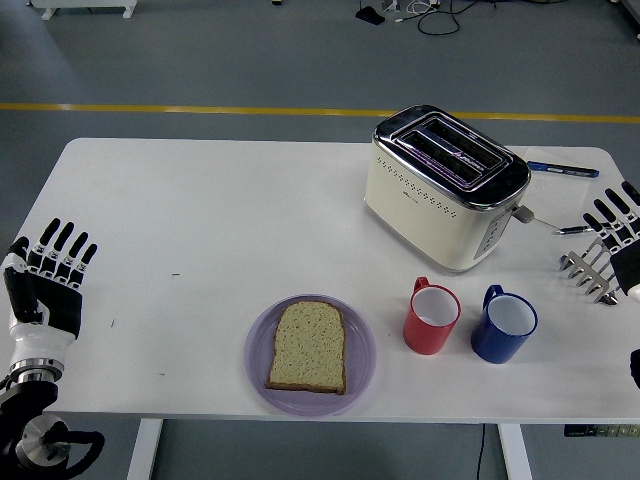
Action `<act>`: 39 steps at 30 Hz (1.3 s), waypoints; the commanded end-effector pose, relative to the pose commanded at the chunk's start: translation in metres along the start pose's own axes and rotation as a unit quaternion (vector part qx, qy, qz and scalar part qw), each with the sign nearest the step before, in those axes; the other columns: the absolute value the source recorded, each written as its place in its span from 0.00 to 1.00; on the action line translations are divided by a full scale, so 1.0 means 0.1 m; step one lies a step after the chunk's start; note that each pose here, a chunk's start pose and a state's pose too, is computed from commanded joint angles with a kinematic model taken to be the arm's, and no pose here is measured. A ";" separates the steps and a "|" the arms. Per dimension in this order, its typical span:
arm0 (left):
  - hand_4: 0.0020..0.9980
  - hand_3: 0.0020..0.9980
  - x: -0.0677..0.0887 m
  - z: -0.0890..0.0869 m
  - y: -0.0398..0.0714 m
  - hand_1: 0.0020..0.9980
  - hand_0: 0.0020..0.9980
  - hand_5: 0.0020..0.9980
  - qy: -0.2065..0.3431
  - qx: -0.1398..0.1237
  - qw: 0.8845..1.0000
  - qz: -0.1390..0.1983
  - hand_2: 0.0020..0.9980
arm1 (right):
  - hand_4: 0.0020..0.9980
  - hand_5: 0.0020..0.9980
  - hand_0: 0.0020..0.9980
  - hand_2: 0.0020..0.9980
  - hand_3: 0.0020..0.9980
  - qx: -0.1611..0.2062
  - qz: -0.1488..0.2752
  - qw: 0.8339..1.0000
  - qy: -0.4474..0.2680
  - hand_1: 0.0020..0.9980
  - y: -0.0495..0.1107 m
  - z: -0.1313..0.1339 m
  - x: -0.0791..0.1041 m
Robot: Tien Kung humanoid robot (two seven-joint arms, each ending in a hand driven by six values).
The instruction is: Push plate across desktop,pick up the break from the machine,place the break in the plate
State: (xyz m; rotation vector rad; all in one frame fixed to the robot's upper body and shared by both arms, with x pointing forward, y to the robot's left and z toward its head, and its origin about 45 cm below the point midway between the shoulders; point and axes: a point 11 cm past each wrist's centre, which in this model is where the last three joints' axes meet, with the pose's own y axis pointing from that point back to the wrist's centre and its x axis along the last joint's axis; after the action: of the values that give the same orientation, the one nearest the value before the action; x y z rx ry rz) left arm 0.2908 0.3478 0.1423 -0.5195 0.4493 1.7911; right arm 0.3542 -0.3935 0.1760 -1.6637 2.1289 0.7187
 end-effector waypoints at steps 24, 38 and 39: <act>0.52 0.76 -0.04 0.00 -0.02 0.81 0.81 1.00 -0.001 0.007 1.000 -0.007 0.85 | 0.46 0.56 0.69 0.70 0.68 -0.007 0.011 1.000 -0.007 0.68 0.01 0.05 0.08; 0.52 0.76 -0.01 -0.01 0.00 0.81 0.81 1.00 -0.004 0.013 1.000 -0.006 0.85 | 0.47 0.58 0.69 0.70 0.68 -0.005 0.017 1.000 -0.005 0.68 0.04 0.06 0.14; 0.52 0.76 0.00 -0.02 0.00 0.81 0.81 1.00 -0.005 0.014 1.000 -0.006 0.85 | 0.47 0.58 0.69 0.70 0.68 -0.006 0.018 1.000 -0.005 0.68 0.05 0.06 0.14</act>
State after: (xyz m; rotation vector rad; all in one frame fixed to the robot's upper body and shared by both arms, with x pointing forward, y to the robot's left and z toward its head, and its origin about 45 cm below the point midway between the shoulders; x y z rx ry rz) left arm 0.2906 0.3466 0.1410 -0.4932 0.4639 1.7727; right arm 0.3456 -0.4006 0.1639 -1.6283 2.1565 0.7497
